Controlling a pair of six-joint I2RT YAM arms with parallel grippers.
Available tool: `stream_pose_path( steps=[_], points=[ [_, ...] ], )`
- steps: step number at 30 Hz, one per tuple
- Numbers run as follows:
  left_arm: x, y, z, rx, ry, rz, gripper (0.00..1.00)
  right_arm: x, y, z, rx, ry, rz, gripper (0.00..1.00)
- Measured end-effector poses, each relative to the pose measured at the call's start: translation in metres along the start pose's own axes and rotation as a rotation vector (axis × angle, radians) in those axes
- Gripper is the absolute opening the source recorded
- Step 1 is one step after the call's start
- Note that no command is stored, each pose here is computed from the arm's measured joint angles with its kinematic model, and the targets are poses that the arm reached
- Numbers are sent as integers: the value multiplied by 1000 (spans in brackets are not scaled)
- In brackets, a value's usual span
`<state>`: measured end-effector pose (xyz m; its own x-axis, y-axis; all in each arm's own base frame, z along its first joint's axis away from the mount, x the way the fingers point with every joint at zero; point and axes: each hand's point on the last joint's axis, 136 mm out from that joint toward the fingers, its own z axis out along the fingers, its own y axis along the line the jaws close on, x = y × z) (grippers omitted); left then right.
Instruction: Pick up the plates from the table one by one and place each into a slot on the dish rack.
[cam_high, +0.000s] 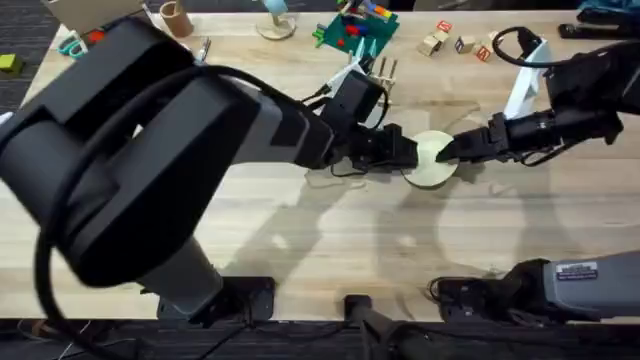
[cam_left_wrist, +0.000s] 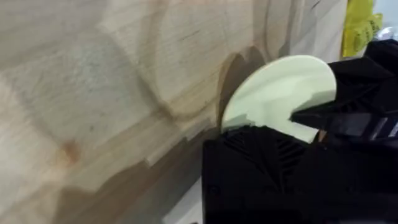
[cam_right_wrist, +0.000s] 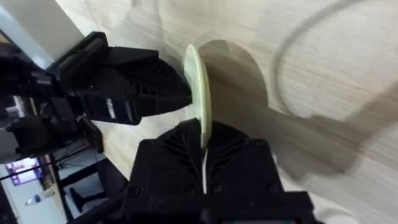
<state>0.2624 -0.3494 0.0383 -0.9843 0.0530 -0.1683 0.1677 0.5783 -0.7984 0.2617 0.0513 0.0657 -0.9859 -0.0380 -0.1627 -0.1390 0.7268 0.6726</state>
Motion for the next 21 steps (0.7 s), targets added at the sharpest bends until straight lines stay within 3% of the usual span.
stream_pose_path(
  steps=[8, 14, 21],
  points=[
    [15, 12, -29, -178, -15, 7, 41, 5, 8, 0, -6, 40, 38, 31],
    [8, -5, -75, -264, -119, 88, 41, -15, 14, -25, 72, 18, 45, 31],
    [8, -16, -139, -401, -246, 207, 41, -36, 36, -69, 285, -19, 50, 31]
  ],
)
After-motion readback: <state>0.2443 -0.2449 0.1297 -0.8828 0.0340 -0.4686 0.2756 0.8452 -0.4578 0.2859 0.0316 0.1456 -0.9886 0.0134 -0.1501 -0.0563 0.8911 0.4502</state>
